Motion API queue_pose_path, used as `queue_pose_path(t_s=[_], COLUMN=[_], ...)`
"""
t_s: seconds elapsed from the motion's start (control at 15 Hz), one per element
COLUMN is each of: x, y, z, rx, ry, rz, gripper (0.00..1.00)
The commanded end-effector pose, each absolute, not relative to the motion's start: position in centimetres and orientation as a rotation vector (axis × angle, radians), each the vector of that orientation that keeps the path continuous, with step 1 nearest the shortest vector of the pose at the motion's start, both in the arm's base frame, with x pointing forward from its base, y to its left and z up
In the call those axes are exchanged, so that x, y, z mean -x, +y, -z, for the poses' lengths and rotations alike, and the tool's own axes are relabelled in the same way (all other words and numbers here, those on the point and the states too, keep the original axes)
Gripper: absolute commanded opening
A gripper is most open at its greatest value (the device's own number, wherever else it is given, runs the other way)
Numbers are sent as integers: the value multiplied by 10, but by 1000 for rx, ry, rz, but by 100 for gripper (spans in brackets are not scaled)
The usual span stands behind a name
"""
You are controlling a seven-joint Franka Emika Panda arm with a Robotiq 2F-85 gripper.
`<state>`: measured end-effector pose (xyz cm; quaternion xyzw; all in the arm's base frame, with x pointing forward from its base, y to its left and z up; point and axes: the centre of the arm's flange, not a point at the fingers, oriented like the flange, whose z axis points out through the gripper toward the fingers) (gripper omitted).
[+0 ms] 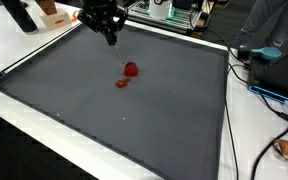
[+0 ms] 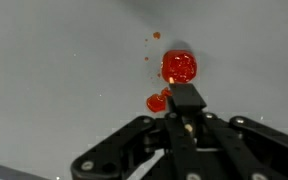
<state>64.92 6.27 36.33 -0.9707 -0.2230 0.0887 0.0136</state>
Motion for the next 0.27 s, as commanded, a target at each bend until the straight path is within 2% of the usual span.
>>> queue_pose_path(t_s=[0.0, 0.2], x=[-648, -646], y=[62, 62], z=[-364, -366], rx=[3023, 3023], ry=[-698, -701], rz=[-273, -270], gripper=[13, 13])
